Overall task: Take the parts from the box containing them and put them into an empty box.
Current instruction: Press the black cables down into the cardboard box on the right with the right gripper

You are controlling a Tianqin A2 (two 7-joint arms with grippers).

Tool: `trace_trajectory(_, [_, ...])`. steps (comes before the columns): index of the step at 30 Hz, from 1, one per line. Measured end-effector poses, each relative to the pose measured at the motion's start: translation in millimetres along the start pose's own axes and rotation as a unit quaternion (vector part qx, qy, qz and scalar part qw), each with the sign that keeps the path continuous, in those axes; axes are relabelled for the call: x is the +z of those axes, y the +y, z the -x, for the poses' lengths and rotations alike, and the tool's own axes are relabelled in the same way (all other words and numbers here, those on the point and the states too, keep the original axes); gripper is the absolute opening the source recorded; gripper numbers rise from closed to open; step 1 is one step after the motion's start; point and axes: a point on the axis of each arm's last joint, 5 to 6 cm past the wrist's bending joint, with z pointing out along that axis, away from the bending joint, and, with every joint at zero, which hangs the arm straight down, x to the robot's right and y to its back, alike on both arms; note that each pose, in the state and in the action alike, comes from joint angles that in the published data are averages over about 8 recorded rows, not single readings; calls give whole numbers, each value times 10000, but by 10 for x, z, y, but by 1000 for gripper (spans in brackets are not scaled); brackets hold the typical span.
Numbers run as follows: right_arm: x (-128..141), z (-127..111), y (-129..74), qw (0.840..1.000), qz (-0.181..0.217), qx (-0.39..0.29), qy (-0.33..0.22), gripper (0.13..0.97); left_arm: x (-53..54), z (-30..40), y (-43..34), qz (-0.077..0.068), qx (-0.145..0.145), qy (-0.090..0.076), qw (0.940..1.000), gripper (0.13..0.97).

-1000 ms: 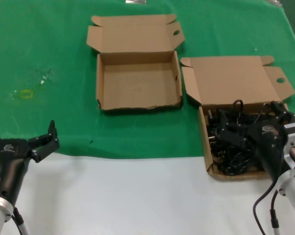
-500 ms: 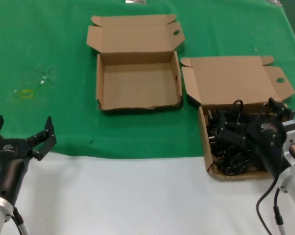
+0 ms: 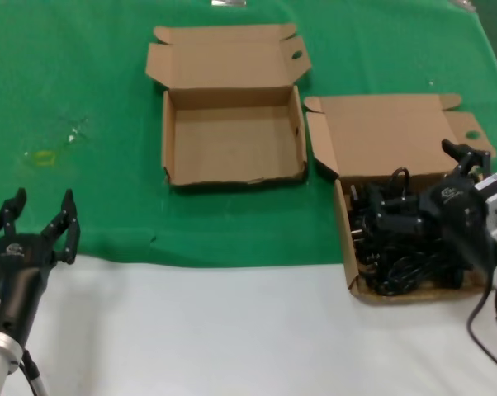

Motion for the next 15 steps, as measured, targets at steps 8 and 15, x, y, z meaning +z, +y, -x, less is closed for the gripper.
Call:
trace_trajectory(8, [53,-440,-207,9928,171,-673,-977,966,0,0,0,0,0,0,10000,403])
trace_trajectory(15, [106,-810,-492,9724,372,-1416,-1819,966,0,0,0,0,0,0,10000,285])
